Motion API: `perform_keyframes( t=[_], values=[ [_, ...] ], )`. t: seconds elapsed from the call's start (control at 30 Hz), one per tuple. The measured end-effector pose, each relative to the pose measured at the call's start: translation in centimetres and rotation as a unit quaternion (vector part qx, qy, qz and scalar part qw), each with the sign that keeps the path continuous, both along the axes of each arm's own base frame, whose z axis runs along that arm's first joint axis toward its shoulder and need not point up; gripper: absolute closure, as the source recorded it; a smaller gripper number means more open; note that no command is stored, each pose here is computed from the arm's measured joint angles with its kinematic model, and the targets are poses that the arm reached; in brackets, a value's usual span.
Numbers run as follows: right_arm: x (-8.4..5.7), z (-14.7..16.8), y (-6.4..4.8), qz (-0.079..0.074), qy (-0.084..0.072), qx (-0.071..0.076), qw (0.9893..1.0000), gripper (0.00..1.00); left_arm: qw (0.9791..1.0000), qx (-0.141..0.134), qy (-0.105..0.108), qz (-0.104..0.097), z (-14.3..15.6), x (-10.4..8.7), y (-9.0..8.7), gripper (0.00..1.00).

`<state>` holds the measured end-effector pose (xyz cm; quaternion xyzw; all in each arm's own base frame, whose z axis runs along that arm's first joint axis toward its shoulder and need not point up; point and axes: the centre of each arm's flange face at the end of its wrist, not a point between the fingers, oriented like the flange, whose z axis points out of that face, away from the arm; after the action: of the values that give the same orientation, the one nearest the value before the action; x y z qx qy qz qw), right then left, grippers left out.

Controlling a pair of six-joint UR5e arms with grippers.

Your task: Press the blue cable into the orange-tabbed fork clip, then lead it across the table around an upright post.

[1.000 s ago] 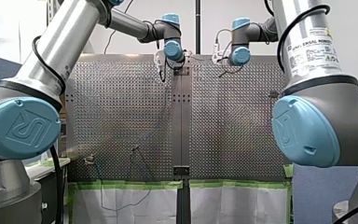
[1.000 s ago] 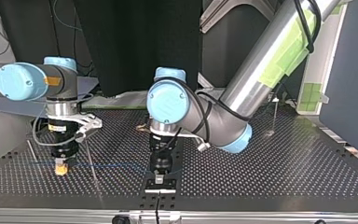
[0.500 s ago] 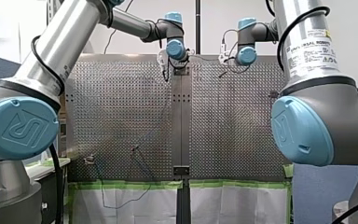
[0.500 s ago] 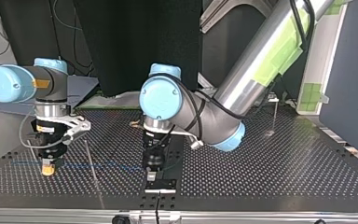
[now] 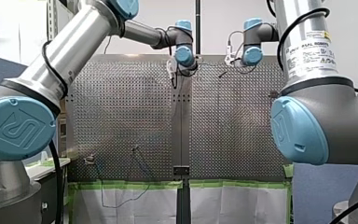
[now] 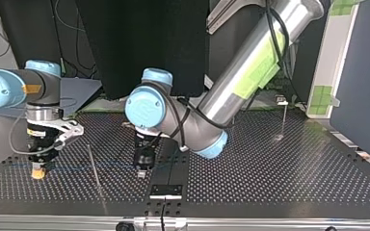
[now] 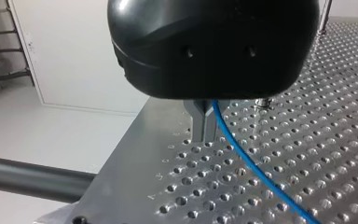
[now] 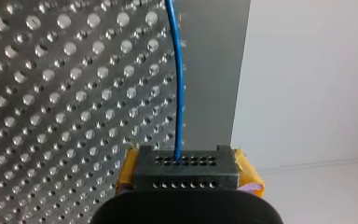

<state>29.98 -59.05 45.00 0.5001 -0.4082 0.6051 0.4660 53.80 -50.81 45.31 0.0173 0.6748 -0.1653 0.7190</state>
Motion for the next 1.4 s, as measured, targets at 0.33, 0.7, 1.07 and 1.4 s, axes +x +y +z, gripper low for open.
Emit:
perform_keyframes(
  t=[0.33, 0.7, 1.07, 1.4],
  values=[
    [-2.0, -0.3, -1.0, -0.017, 0.001, 0.003, 0.9998, 1.00, 0.9999, -0.006, 0.013, -0.008, -1.6, 1.1, -1.5, 1.00],
    [-2.4, -3.7, -1.1, -0.021, 0.007, 0.031, 0.9993, 1.00, 0.9994, 0.007, 0.031, -0.014, -5.0, 1.6, -3.2, 1.00],
    [-1.6, -10.0, -0.7, -0.015, 0.018, 0.078, 0.9967, 1.00, 0.9985, 0.021, 0.048, -0.015, -7.9, 1.1, -3.2, 1.00],
    [-0.5, -15.8, -0.3, -0.008, 0.030, 0.117, 0.9927, 1.00, 0.9985, 0.022, 0.050, -0.010, -8.3, 1.0, -3.1, 1.00]
  ],
)
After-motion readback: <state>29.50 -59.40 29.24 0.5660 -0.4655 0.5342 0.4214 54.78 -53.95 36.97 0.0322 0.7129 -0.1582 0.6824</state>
